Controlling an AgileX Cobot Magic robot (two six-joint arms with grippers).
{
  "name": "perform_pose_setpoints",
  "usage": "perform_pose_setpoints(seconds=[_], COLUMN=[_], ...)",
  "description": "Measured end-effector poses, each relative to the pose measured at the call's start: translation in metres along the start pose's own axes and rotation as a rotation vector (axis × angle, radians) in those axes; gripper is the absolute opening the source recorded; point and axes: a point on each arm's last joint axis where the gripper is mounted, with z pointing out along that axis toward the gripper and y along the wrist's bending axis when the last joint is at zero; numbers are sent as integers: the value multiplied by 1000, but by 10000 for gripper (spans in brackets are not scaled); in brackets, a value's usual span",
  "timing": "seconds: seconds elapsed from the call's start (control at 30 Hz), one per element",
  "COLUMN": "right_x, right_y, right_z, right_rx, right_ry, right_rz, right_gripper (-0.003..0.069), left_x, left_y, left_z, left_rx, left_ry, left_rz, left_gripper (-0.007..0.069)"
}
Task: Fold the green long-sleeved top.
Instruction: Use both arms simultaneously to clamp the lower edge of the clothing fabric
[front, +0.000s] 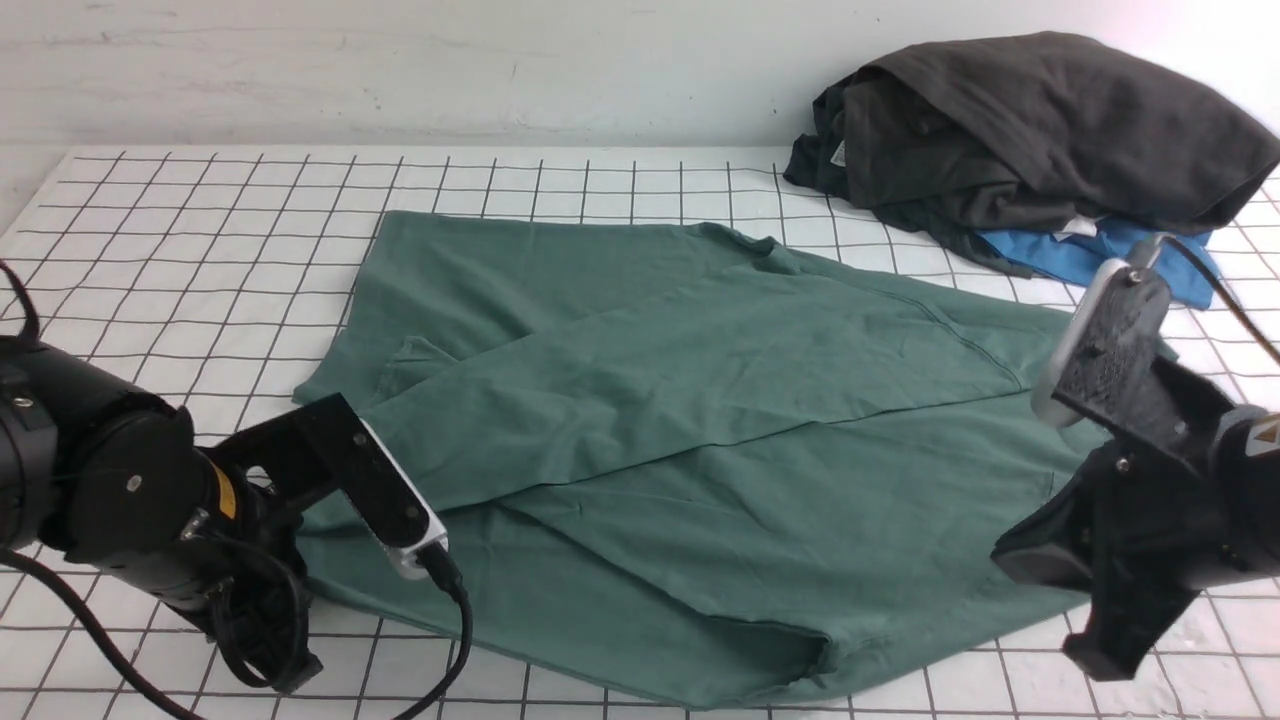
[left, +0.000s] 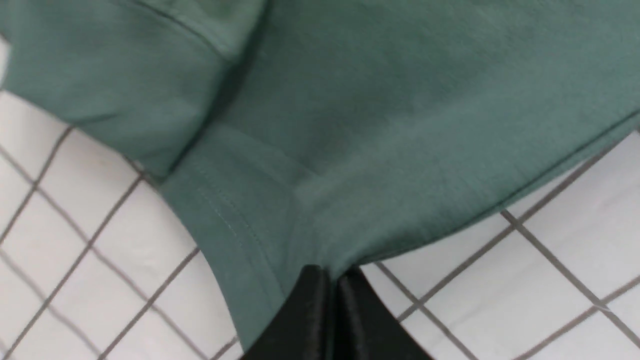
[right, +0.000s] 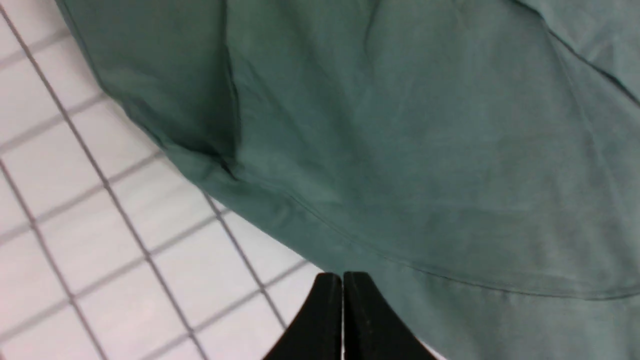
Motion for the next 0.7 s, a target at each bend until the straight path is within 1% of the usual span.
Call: perform_pose_setpoints(seconds=[0.03,0.07,0.13,0.17,0.27,0.3,0.37,0.43,0.5,0.53,0.6,0.67,0.7], right_x=[4,4,12,23,42,43,53,55,57,59,63,61,61], right_y=[-4,-6,-14,-25,-40,-40,-47,-51,-54,-56,-56,-58,-58], right_z=[3,4,10,20,40,41,59,70,79,89,97,99,99], right_rx=[32,35,68,93,88,85,76,88,96,96,75,88,90], right_ry=[42,50,126,218,368,377,457,470,472,472,491,484,482], right_rz=[-56,-66,-112,-139,-203,-211,-300,-341,-371,-402,-418,-416,-413], right_gripper=[59,59,131,221,362,376,433,444,439,418,367,288,279], left_x=[-1,-1,-3,-3,-1,-1,0,0,0,0,0,0,0], left_y=[1,2,4,5,5,5,5,5,5,5,5,5,5], left_z=[-7,-8,-17,-24,-29,-30,-32,-32,-32,-32,-32,-32,-32], left_rx=[-10,-13,-31,-46,-54,-55,-58,-59,-59,-59,-59,-59,-59], left_ry=[-14,-17,-41,-63,-66,-67,-71,-73,-73,-73,-73,-73,-73], left_rz=[-12,-16,-27,-40,-57,-58,-64,-64,-64,-64,-65,-66,-68], left_gripper=[-7,-7,-7,-7,-7,-7,-7,-7,-7,-7,-7,-7,-7])
